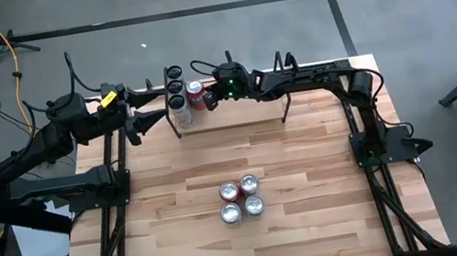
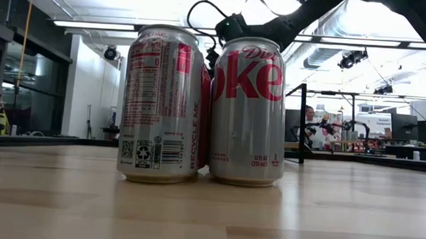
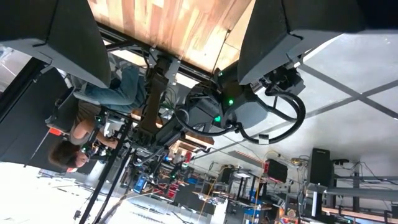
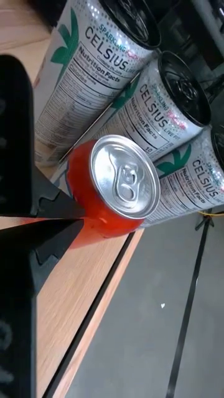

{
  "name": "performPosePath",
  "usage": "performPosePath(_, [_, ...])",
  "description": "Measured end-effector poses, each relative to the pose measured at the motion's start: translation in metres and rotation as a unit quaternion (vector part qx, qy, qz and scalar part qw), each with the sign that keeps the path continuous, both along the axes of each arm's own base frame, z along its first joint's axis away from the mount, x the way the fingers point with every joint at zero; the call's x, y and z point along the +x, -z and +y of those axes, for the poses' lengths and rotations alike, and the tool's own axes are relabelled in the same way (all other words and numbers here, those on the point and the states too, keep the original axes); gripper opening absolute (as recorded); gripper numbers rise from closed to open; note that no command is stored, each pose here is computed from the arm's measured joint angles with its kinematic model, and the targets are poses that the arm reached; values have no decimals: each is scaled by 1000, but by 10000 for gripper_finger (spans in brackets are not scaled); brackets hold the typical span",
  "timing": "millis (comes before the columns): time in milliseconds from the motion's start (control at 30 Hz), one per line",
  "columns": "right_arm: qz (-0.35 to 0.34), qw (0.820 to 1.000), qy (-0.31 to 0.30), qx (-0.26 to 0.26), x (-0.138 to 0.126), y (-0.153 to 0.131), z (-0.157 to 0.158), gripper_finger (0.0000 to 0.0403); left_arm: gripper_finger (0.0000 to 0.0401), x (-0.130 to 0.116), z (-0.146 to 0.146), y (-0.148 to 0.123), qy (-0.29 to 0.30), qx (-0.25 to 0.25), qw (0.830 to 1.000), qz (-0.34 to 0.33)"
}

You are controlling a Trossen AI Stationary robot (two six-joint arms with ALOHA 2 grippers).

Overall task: Place canned beverage on shelf
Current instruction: Put the top orange soda can on the shelf, then put the orange soda can aligned with the other orange soda can on the shelf

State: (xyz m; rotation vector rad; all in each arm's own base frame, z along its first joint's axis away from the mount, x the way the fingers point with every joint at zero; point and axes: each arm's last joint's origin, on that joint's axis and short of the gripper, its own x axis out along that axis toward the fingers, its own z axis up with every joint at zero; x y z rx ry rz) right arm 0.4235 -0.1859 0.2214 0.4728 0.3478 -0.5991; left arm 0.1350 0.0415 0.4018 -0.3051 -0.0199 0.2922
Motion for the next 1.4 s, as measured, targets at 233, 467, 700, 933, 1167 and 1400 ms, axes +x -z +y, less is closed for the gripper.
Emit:
performPosePath(233, [12, 1000, -12, -12, 0, 0, 1, 0, 304, 0, 0, 0, 0, 0, 1000, 0])
performPosePath(467, [76, 992, -96, -32, -39, -46, -1, 0, 304, 0, 0, 0, 0, 0, 1000, 0])
performPosePath(700, [118, 972, -191, -67, -96, -117, 42, 0, 304, 2, 0, 1, 9, -1, 1000, 3])
performPosePath(933, [90, 957, -254, -103, -128, -161, 102, 0, 304, 12, 1, 6, 47, -17, 999, 19])
performPosePath(1167, [-44, 963, -250, -86, -143, -131, 143, 0, 304, 32, -4, 27, 83, -6, 996, -25])
performPosePath(1400, [-206, 945, -249, -46, -156, -104, 162, 0, 304, 46, -8, 56, 61, 17, 996, -68])
